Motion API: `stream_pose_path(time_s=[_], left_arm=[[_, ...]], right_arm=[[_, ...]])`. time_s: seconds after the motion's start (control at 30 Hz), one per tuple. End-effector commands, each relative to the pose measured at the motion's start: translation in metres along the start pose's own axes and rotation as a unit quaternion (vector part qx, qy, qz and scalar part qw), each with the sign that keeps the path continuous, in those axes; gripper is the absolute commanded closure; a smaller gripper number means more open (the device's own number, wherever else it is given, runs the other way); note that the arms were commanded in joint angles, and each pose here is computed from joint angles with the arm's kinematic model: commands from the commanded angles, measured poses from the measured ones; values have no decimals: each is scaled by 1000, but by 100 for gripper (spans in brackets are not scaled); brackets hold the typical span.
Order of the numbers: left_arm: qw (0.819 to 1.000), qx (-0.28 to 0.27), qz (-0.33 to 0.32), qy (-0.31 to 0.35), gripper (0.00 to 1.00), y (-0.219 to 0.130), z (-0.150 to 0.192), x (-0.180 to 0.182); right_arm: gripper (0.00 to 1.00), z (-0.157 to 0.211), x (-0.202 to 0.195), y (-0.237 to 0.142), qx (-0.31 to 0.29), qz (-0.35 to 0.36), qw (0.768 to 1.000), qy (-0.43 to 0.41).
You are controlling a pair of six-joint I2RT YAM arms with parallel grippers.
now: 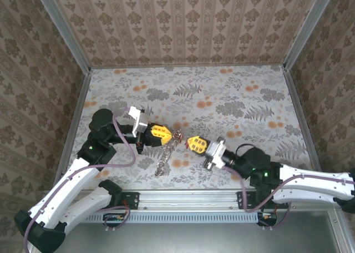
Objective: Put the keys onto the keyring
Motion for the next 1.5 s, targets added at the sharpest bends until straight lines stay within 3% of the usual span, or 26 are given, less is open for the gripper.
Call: stream_pose_path(time_s=[0.0,0.23,0.43,0.53,0.67,0.8,0.93,1.13,1.27,1.37,1.47], left_arm=[[998,-31,34,37,100,-3,-27,-16],[994,-74,67,44,100,-6,-51,-28],[993,-87,72,38,100,-5,-57,-27],[996,-74,48,21,100,-2,-48,-16],[999,-23,-36,-13,100,1,-23,9],[997,5,-70,-35,100,1,-2,23],[998,-2,-58,-26,100,1,1,20],[999,-11,-35,-16,100,1,0,13],[999,-4,-47,-18,100,0,6,15],[998,0,-55,-19,100,-1,12,18],[998,4,-66,-19,100,-2,17,22]], right_arm=[[100,-3,14,-6,-30,-84,992,84],[100,-12,34,4,-48,-155,983,85],[100,-20,35,7,-66,-165,981,83],[100,-16,32,7,-60,-150,983,89],[100,3,20,3,-24,-101,989,104],[100,41,-1,-1,60,-21,989,136],[100,102,-27,-3,186,59,960,203],[100,203,-17,-3,336,45,871,357],[100,238,-2,-4,396,34,829,395],[100,250,3,-4,403,35,816,412],[94,257,5,-4,407,37,813,415]])
Point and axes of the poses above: each hand's point on the last joint's axis, 136 mm out from that joint toward the fingers, its own y axis out along the fingers, its own x axis along the line the jaws close on, z = x × y, the point moved 3 cm from there along -y, back along the fingers, and after that the axes turned 1 degree about -y, right-handed, at the moved point
